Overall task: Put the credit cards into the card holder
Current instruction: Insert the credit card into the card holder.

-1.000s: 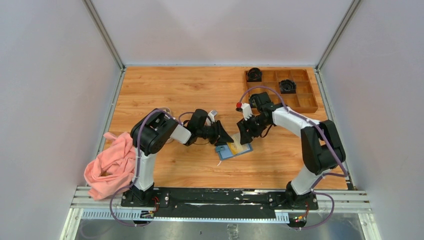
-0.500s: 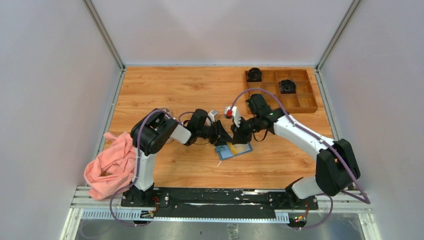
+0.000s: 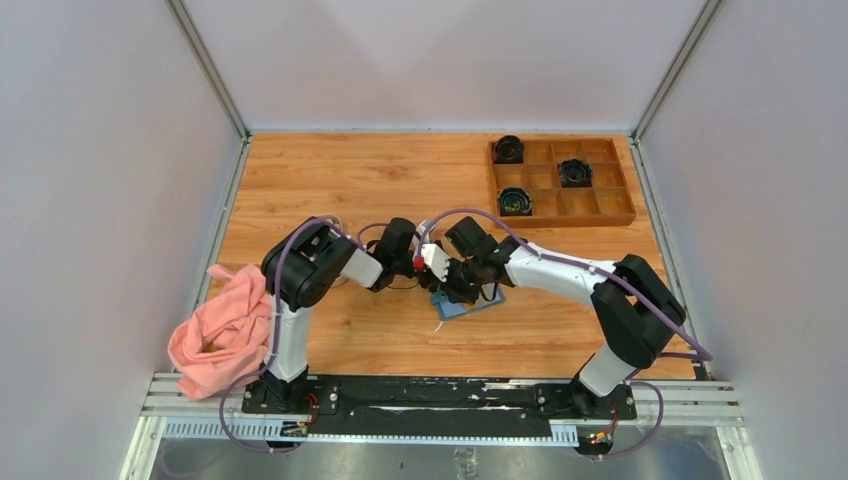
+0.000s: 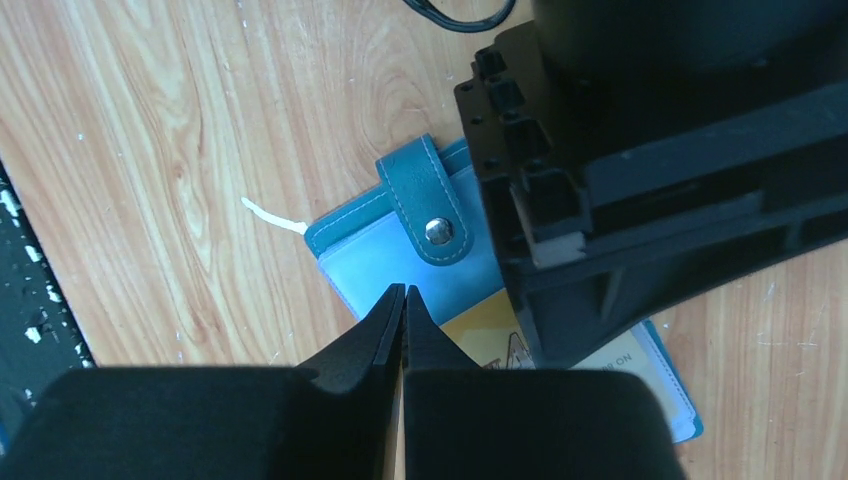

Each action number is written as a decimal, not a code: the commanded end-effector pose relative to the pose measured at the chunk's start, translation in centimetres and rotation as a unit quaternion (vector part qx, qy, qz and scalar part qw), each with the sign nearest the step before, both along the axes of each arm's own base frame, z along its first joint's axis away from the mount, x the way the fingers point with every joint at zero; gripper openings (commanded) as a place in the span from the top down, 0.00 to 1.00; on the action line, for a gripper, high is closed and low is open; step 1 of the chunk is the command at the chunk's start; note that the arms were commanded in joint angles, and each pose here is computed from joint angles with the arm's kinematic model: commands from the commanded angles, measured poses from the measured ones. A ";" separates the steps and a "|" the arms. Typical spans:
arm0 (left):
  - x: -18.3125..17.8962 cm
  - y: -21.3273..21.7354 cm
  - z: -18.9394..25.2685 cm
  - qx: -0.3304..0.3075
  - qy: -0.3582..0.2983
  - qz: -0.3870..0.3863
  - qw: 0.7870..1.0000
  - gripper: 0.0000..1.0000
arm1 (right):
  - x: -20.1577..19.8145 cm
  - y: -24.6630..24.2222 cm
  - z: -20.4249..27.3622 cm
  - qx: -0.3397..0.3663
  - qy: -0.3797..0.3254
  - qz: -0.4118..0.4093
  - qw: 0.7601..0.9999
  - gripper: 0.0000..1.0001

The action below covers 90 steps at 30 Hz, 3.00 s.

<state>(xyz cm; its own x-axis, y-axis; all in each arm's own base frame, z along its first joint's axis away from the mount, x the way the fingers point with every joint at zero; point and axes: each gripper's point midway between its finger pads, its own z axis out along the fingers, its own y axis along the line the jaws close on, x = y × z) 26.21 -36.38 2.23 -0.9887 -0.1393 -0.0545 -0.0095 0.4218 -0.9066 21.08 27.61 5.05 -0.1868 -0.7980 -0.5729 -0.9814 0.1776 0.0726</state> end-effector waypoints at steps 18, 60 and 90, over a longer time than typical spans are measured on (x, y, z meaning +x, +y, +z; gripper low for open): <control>-2.0 1.9 -5.9 0.083 0.049 0.002 0.995 0.63 | 0.9 -0.9 -3.1 -0.088 -0.103 -0.003 0.991 1.00; -1.9 2.2 -6.2 0.086 0.049 0.003 0.995 0.59 | 3.6 -5.6 -0.1 -0.163 -0.157 -0.018 0.974 1.00; -2.4 4.7 2.9 0.053 -0.072 0.015 0.996 0.50 | -1.6 -6.8 12.1 0.192 -0.004 0.034 0.981 0.81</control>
<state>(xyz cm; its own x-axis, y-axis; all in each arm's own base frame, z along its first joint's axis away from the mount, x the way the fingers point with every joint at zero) 24.32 -32.85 4.80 -0.9741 -0.1617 -0.1581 0.0590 0.4931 -0.8680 20.40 20.97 16.54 -0.1314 -0.5604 -0.8177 -0.9908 0.1011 0.0899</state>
